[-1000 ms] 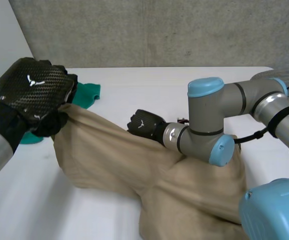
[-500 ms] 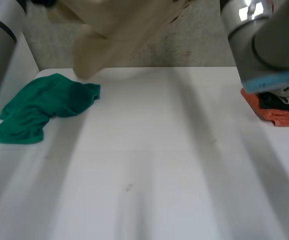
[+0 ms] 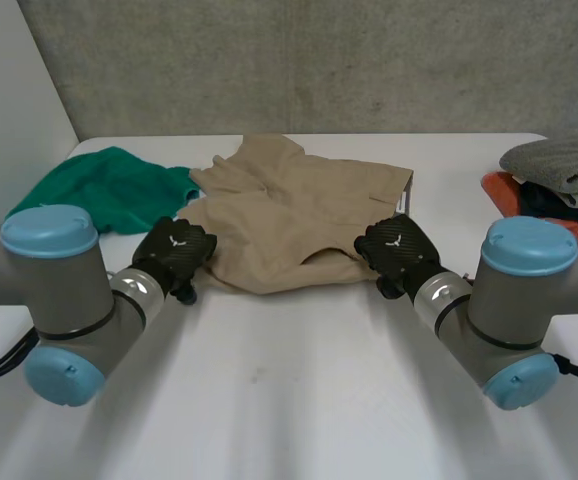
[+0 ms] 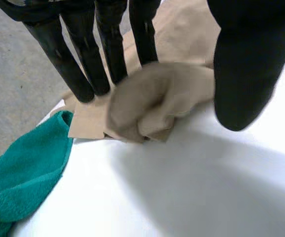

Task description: Fold the laundry.

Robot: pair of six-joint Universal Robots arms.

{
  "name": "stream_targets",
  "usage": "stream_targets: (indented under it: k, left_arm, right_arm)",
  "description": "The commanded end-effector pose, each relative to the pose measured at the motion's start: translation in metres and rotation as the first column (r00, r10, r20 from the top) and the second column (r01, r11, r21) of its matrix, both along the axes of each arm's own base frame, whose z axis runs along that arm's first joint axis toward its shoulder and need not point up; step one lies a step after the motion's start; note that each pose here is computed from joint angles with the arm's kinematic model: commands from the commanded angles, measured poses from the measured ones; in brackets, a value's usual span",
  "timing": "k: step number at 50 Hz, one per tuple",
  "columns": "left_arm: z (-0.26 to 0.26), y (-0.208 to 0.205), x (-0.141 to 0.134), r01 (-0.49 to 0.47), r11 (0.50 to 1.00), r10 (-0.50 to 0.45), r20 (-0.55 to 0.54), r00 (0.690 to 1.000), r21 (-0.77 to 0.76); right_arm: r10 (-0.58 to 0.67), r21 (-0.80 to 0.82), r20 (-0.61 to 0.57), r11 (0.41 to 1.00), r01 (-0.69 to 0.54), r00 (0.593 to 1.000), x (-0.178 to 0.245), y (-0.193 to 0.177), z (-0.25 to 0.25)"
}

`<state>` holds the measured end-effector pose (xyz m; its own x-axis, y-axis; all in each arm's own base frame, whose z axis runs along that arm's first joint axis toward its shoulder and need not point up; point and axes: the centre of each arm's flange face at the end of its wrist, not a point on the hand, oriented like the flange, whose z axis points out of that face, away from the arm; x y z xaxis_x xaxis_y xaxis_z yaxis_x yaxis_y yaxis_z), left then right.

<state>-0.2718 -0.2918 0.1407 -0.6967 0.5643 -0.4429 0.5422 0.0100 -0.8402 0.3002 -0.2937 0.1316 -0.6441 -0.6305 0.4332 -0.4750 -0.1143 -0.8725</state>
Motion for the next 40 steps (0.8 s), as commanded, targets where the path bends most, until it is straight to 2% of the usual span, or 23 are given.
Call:
stream_targets:
  k: [1, 7, 11, 16, 27, 40]
  left_arm:
    - [0.049, 0.021, 0.010, -0.001, 0.999, 0.000, 0.021, 1.000, 0.036]
    - [0.075, 0.023, 0.020, -0.050, 0.997, 0.052, -0.026, 0.998, 0.052]
    - [0.086, 0.013, 0.024, -0.104, 0.991, 0.114, -0.129, 0.985, 0.078]
    - [0.081, -0.003, 0.025, -0.145, 0.981, 0.168, -0.188, 0.968, 0.130]
    - [0.040, -0.031, 0.006, -0.146, 0.964, 0.181, -0.147, 0.972, 0.223]
    - [0.006, -0.045, -0.015, -0.147, 0.943, 0.175, -0.070, 0.982, 0.300]
  right_arm:
    - [-0.077, -0.045, 0.000, 0.996, 0.077, 0.997, -0.011, -0.005, 0.040]
    - [-0.129, -0.009, -0.033, 0.992, 0.128, 0.991, -0.020, -0.002, 0.054]
    - [-0.126, 0.051, -0.061, 0.990, 0.129, 0.990, -0.022, 0.003, 0.052]
    - [-0.122, 0.095, -0.074, 0.987, 0.129, 0.990, -0.020, 0.006, 0.043]
    - [-0.100, 0.162, -0.036, 0.981, 0.105, 0.994, -0.010, 0.007, 0.011]
    - [-0.083, -0.011, -0.045, 0.997, 0.083, 0.996, 0.003, -0.014, -0.013]
